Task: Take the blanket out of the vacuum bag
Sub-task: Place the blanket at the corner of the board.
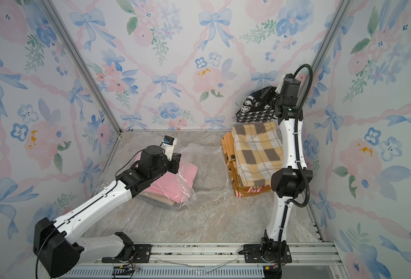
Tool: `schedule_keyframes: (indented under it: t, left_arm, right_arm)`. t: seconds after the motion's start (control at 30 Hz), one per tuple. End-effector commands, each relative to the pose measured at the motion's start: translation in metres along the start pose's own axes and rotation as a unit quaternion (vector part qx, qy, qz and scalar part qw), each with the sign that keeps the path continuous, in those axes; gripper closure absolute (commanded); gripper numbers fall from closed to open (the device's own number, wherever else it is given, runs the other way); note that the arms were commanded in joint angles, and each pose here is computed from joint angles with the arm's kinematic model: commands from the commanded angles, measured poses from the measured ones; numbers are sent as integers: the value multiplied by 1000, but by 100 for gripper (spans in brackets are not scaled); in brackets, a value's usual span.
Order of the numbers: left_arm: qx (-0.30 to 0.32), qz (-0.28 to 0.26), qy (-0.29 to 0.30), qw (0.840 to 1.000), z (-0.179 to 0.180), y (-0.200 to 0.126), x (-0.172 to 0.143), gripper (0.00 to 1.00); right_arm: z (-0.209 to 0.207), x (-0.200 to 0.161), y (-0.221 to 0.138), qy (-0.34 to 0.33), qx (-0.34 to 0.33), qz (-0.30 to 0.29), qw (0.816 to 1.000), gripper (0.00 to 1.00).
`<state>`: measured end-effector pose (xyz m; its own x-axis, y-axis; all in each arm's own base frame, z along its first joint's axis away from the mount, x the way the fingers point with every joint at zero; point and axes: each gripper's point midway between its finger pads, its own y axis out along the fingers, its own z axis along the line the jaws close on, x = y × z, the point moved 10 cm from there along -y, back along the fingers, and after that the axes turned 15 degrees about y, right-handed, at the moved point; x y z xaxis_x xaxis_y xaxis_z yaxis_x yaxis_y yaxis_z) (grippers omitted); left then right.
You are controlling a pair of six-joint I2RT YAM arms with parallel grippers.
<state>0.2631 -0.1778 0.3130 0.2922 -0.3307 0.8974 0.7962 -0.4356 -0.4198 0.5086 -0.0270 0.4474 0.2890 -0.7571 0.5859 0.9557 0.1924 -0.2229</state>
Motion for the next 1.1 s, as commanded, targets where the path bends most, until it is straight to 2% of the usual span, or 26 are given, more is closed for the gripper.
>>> schedule_keyframes:
  t: [0.0,0.43,0.63,1.07]
  left_arm:
    - [0,-14,-10,1000,3,1,9,100]
    - [-5,-19,-15,1000,2,-3,8,100]
    - [-7,-22,-19,1000,2,-7,5,100]
    - [-15,-37,-24,999,2,-22,-2,100]
  right_arm:
    - [12,12,-12,-16,28,-17,999,100]
    - [-14,-14,-20,10,-13,7,1000,100]
    - [-28,-27,-33,55,-67,20,996,100]
    - [-52,-61,-83,21,-142,9,990,100]
